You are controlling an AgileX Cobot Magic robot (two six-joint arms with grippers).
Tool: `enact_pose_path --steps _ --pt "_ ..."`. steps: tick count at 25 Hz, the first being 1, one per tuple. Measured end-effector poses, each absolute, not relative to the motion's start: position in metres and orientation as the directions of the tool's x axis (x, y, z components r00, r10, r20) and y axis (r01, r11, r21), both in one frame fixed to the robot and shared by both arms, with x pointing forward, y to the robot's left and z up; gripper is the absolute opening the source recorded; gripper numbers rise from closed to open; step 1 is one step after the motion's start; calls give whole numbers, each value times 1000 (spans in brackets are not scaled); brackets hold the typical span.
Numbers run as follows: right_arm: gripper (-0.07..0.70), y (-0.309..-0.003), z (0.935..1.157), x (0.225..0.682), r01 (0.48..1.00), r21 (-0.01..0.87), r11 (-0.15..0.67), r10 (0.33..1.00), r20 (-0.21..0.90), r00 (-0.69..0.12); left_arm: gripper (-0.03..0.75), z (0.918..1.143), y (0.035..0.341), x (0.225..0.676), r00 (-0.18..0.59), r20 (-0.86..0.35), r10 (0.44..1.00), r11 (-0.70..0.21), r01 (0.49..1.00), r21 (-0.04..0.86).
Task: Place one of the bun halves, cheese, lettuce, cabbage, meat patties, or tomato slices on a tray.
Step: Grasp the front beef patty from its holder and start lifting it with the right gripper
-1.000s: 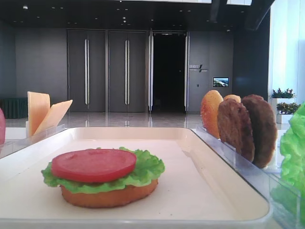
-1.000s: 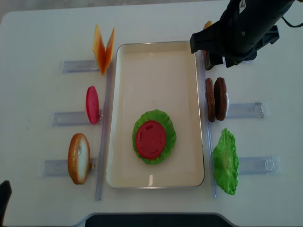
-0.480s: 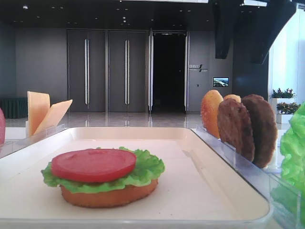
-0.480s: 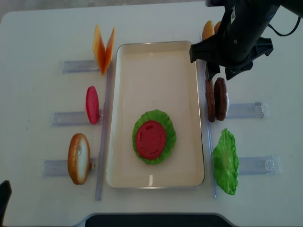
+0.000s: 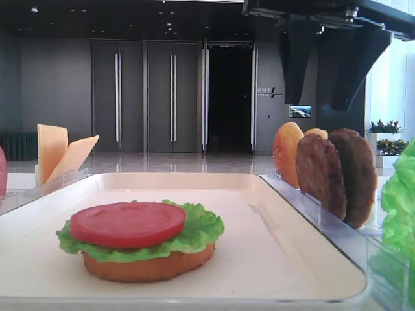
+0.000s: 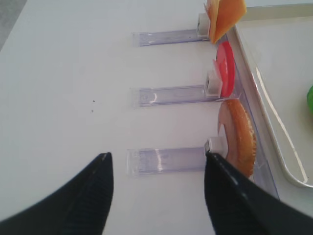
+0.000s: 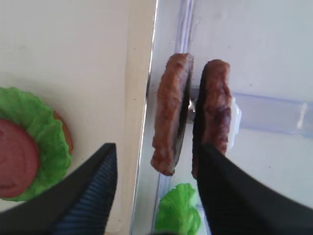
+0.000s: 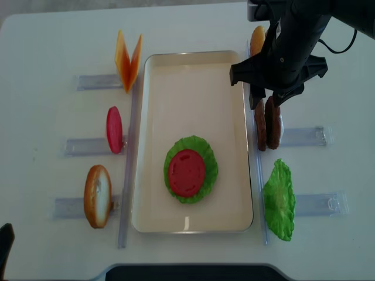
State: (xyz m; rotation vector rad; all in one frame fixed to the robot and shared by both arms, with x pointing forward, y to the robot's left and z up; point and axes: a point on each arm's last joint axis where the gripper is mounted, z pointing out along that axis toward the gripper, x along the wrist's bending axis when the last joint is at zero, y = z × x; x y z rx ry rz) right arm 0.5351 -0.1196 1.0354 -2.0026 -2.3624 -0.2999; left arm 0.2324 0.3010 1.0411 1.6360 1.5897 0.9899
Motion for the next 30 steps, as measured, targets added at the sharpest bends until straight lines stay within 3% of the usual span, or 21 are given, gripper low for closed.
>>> enact_pose_path --steps 7,21,30 --pt "389 -118 1034 537 975 143 172 970 149 -193 453 1041 301 232 -17 80 997 -60 512 857" --pt "421 -113 1010 544 980 75 183 970 146 -192 453 1041 301 232 -17 80 997 -60 512 857" --pt "421 -112 1008 545 979 83 186 970 142 -196 453 1041 301 232 -17 80 997 -60 512 857"
